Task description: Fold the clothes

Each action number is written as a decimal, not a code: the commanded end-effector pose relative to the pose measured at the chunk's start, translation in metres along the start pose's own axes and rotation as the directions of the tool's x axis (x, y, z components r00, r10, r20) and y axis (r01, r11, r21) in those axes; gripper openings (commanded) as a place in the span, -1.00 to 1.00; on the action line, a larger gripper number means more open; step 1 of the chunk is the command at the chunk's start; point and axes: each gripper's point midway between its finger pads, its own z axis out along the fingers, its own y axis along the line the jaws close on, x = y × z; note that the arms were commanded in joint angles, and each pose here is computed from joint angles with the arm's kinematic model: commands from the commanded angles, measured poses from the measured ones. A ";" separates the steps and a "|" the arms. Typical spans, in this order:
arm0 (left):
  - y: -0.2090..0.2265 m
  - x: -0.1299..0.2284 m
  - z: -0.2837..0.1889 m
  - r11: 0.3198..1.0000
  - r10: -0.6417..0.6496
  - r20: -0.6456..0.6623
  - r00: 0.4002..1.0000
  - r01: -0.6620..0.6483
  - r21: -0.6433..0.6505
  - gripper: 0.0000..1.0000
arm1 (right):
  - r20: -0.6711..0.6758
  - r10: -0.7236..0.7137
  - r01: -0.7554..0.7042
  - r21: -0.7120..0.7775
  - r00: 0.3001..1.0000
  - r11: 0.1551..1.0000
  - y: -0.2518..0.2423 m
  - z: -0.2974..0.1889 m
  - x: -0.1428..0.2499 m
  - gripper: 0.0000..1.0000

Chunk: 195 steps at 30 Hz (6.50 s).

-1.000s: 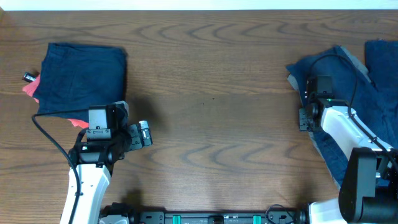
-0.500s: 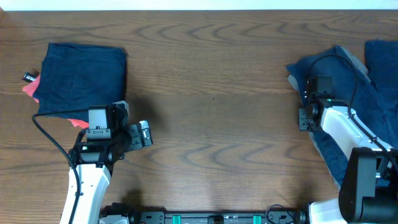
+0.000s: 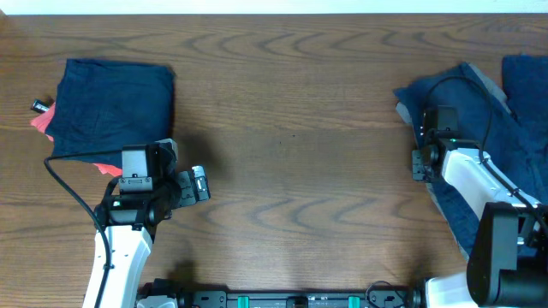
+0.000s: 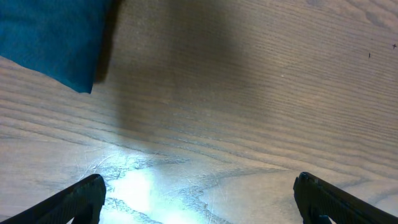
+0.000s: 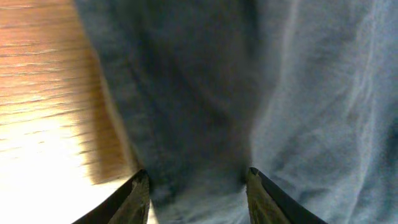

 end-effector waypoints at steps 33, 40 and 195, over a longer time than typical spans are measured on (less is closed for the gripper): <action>-0.003 -0.007 -0.004 1.000 -0.001 0.016 1.000 0.001 0.009 0.96 | -0.008 0.047 -0.047 -0.012 0.999 0.999 -0.014 -0.012 -0.006 -0.43; -0.003 -0.007 -0.004 1.000 -0.001 0.016 1.000 0.001 0.009 0.96 | -0.005 0.048 -0.048 -0.005 0.999 0.999 -0.018 -0.020 -0.014 -0.64; -0.164 0.089 0.077 0.963 0.107 -0.472 0.875 0.027 0.267 0.44 | 0.187 -0.015 0.129 -0.619 0.982 0.775 0.130 -0.055 -0.012 -0.75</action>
